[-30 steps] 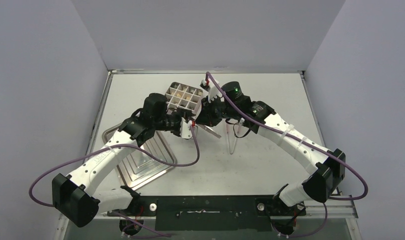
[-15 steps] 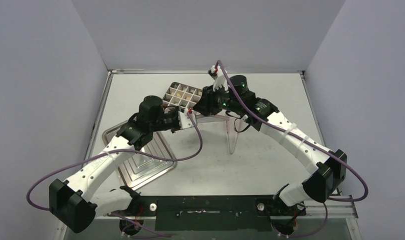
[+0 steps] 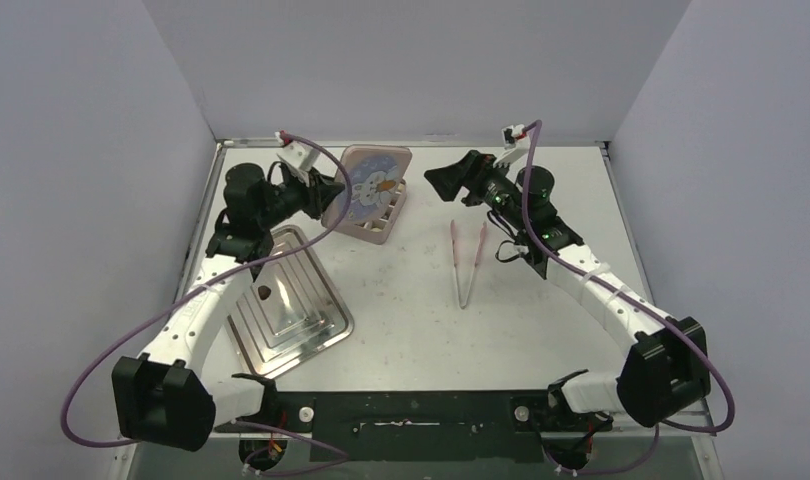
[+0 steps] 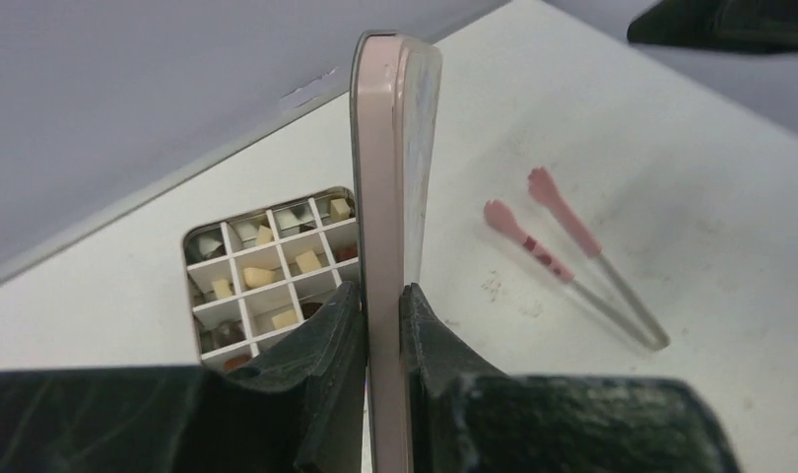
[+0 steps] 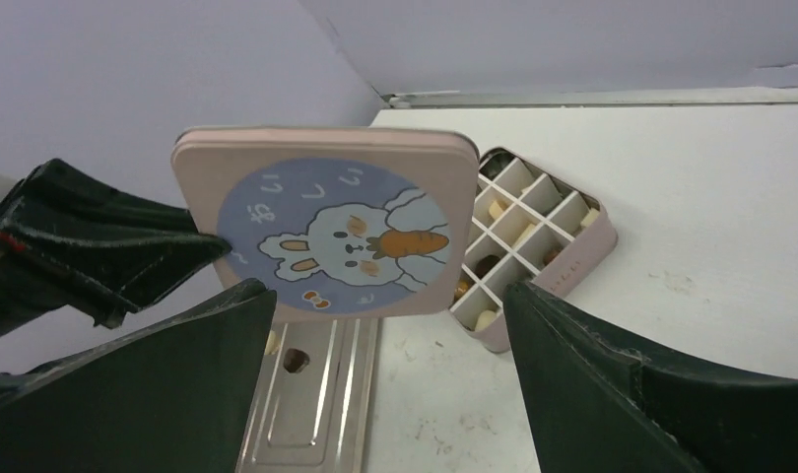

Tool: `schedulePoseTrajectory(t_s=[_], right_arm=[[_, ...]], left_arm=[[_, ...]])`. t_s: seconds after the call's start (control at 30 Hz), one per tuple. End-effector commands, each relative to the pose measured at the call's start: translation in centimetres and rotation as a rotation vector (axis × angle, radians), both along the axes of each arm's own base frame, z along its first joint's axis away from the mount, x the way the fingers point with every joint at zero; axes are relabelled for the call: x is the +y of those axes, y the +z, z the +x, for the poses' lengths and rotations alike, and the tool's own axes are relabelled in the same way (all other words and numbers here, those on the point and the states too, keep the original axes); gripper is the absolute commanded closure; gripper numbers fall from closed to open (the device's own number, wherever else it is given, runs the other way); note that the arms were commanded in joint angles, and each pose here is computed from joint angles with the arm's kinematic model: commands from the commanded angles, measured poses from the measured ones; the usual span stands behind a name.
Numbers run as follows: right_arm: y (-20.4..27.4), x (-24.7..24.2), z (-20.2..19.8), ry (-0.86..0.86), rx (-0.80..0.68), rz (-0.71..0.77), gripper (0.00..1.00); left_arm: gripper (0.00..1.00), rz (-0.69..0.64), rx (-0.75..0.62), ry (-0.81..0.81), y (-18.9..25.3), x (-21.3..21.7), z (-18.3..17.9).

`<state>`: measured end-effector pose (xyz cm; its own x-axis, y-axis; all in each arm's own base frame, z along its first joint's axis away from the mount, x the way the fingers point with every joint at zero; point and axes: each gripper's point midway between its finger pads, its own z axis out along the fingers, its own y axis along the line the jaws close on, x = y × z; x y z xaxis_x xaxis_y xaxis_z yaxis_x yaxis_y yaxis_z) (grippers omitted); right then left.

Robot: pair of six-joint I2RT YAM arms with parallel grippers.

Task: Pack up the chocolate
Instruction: Pick up the box lid from the center of the board.

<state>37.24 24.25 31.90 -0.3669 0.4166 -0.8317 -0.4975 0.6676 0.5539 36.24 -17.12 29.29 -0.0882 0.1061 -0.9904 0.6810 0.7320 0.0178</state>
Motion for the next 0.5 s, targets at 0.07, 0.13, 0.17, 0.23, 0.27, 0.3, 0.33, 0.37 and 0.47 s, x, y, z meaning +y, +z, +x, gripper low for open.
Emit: schedulePoseTrajectory(t_s=[0.07,0.13,0.17,0.23,0.27,0.3,0.33,0.37,0.47], right_arm=[[2.5,2.5,1.2,0.204,-0.107,0.237,0.04],[1.4,3.5,2.7,0.221,-0.070,0.256,0.05],[1.6,3.8,3.2,0.228,-0.063,0.271,0.05],[-0.1,5.0,4.9,0.251,-0.017,0.291,0.06],[-0.3,5.5,5.4,0.269,-0.012,0.305,0.06],[-0.9,6.3,6.0,0.290,0.003,0.312,0.07],[-1.3,7.0,6.6,0.316,0.016,0.313,0.07],[-1.6,7.8,6.9,0.340,0.023,0.311,0.08],[-2.6,9.6,8.0,0.365,0.038,0.307,0.09]], left_arm=[[1.00,-0.489,0.072,-0.079,8.1,1.4,1.9],[1.00,-0.610,0.086,-0.115,9.3,2.3,2.3],[1.00,-0.655,0.103,-0.116,9.4,3.1,2.8],[1.00,-0.706,0.135,-0.135,9.3,3.8,3.6],[1.00,-0.713,0.149,-0.144,9.0,3.9,3.9],[1.00,-0.715,0.168,-0.145,8.6,3.9,4.4],[1.00,-0.714,0.188,-0.145,8.2,3.9,4.8],[1.00,-0.711,0.209,-0.145,7.8,3.8,5.3],[1.00,-0.711,0.275,-0.130,6.5,4.0,6.9]])
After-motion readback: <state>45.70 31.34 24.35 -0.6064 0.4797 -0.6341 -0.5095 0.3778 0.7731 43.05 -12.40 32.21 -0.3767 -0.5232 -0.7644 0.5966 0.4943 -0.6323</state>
